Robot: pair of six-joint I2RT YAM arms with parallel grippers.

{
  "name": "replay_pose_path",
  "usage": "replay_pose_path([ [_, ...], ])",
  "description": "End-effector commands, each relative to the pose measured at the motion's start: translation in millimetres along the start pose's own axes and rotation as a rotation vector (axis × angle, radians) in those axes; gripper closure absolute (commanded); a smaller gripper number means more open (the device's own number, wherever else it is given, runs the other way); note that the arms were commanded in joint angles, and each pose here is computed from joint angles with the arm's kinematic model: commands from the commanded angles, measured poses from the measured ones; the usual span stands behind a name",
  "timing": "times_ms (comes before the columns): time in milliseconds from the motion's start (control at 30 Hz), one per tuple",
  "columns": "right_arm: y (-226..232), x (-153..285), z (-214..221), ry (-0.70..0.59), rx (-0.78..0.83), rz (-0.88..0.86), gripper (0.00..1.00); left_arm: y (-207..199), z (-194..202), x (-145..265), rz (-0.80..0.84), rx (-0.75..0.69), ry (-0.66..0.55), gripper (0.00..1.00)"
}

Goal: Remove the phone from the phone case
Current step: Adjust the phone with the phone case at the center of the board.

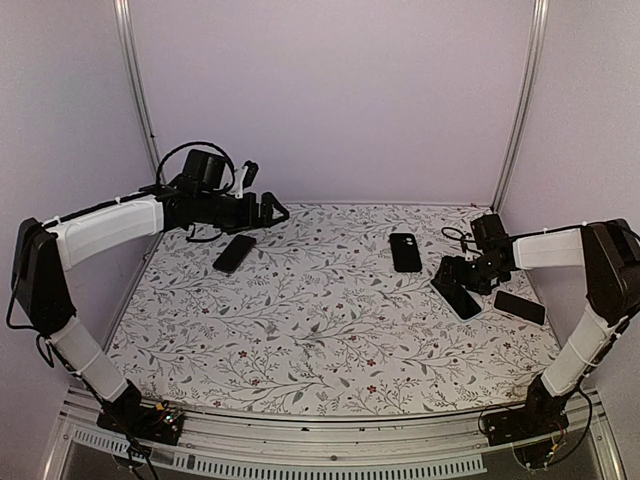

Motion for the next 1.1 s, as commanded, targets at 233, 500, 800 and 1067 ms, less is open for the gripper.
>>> replay_pose_path([
  [233,-17,6,12,0.033,-0.001,0.149,0.01,-7,-2,-5,0.02,-0.014,-0.005,0.01],
  [500,-11,5,12,0.056,0.018,0.091,0.01,-6,-1,-6,0.02,-0.023,-0.003,0.01],
  [800,23,-6,34,0.136,0.054,-0.033,0.01,-6,-1,-8,0.025,-0.02,-0.002,0.01],
  [1067,63,-5,38,0.131,0.102,-0.026,0.01,-4,2,-11,0.03,-0.01,0.008,0.01],
])
Point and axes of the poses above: each gripper's point midway between its finger pads, its own x axis back along the fingers, its own y axis along the line the jaws close on, z = x × y, the point moved 5 cm from there along x, back along the fingers, and after that the axes turned 12 degrees about x, right-handed, at the moved point
